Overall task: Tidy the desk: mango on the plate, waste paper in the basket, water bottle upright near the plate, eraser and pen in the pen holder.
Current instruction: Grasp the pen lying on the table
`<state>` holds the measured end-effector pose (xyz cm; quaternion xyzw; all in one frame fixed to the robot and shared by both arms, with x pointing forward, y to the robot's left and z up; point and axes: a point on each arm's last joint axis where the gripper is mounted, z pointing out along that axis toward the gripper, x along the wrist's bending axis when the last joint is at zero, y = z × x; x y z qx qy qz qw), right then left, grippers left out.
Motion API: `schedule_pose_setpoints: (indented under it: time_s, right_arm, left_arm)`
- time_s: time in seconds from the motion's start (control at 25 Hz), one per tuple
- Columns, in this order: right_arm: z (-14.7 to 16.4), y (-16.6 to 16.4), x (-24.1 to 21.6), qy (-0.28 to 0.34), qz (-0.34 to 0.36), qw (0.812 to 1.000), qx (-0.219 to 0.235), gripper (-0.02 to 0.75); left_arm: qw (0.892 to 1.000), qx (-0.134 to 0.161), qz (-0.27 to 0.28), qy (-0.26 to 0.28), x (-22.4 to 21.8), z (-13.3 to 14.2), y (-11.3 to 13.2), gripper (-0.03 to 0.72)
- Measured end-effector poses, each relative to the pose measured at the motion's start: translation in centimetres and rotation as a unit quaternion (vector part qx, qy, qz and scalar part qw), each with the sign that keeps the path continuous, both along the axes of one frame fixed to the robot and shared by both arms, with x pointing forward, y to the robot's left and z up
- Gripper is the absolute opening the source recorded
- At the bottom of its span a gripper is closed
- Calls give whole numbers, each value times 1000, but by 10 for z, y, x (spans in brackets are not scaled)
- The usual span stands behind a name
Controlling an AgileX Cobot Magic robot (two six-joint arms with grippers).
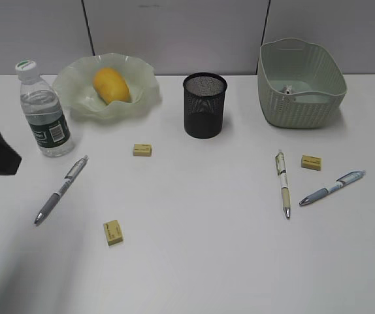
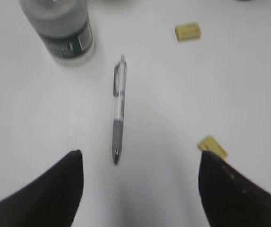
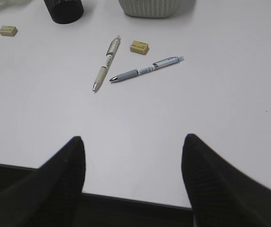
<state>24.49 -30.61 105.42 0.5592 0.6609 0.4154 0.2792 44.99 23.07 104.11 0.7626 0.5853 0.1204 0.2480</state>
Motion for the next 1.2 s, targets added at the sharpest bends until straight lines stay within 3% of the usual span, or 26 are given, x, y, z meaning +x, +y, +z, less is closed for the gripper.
schedule_pose_setpoints:
  time_s: [0.16, 0.28, 0.52, 0.84, 1.2]
  right_arm:
    - [0, 0, 0, 0, 0, 1000, 0, 509]
    - [0, 0, 0, 0, 0, 1000, 0, 509]
    - [0, 0, 0, 0, 0, 1000, 0, 509]
    - [0, 0, 0, 0, 0, 1000, 0, 509]
    - [0, 0, 0, 0, 0, 1000, 0, 509]
  left_arm:
    - [997, 18, -16, 77, -21, 7, 4, 575]
    - [994, 24, -23, 105, -37, 12, 8, 574]
    - [996, 21, -28, 79, -71, 27, 18, 573]
    - [998, 22, -23, -50, -139, 26, 44, 571]
    - [975, -20, -16, -221, -202, 35, 63, 571]
